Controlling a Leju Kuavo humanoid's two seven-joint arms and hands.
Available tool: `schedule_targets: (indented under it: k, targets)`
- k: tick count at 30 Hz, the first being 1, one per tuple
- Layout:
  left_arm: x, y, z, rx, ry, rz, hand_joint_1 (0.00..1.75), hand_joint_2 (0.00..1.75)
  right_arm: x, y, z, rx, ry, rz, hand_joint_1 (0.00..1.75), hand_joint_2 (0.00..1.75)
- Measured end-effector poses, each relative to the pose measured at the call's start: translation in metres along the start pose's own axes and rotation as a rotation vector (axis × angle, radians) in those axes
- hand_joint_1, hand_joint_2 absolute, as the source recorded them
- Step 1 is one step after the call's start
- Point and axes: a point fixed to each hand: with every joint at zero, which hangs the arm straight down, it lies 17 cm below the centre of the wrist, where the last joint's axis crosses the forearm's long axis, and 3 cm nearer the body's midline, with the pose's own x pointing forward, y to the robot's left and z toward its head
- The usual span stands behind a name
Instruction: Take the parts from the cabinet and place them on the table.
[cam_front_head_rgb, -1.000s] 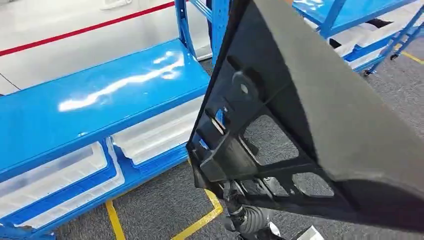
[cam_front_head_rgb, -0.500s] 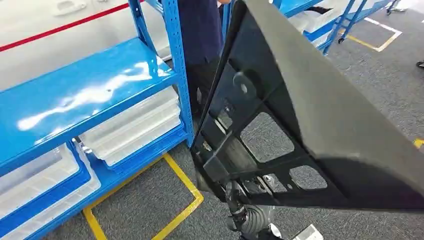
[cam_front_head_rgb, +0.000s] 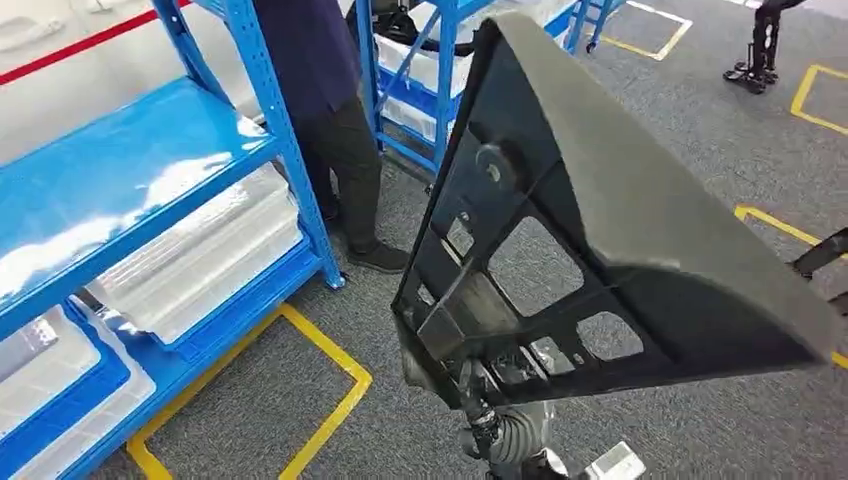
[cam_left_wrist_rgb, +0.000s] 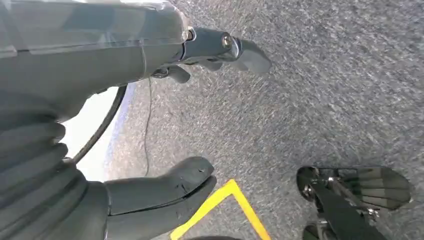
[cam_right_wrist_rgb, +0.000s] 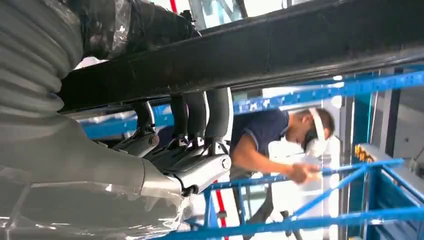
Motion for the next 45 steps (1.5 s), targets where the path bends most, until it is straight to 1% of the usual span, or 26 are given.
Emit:
schedule_targets:
  k: [7, 16, 22, 32, 43, 45]
  targets:
    - [-0.008, -0.002, 0.002, -0.003, 0.012, 0.004, 0.0, 1.75, -0.002, -0.001, 0.002, -0.003, 0.008, -0.003, 1.75, 1.75]
    - [-0.003, -0.001, 0.001, -0.001, 0.007, 0.017, 0.0, 1.75, -0.003, -0.003, 0.002, -0.011, 0.013, -0.002, 1.75, 1.75]
    - [-0.01, -0.003, 0.003, 0.0, 0.019, 0.032, 0.0, 1.75, -0.01, -0.009, 0.009, -0.026, 0.042, 0.018, 1.75, 1.75]
    - [-0.003, -0.004, 0.001, -0.001, 0.009, 0.035, 0.0, 1.75, -0.017, -0.016, 0.019, -0.043, 0.076, 0.043, 1.75, 1.75]
    - [-0.011, -0.004, 0.003, 0.002, 0.024, 0.045, 0.0, 1.75, -0.02, -0.019, 0.021, -0.055, 0.09, 0.062, 1.75, 1.75]
    - [-0.006, -0.003, 0.002, 0.005, 0.016, 0.051, 0.0, 1.75, -0.022, -0.018, 0.022, -0.051, 0.099, 0.075, 1.75, 1.75]
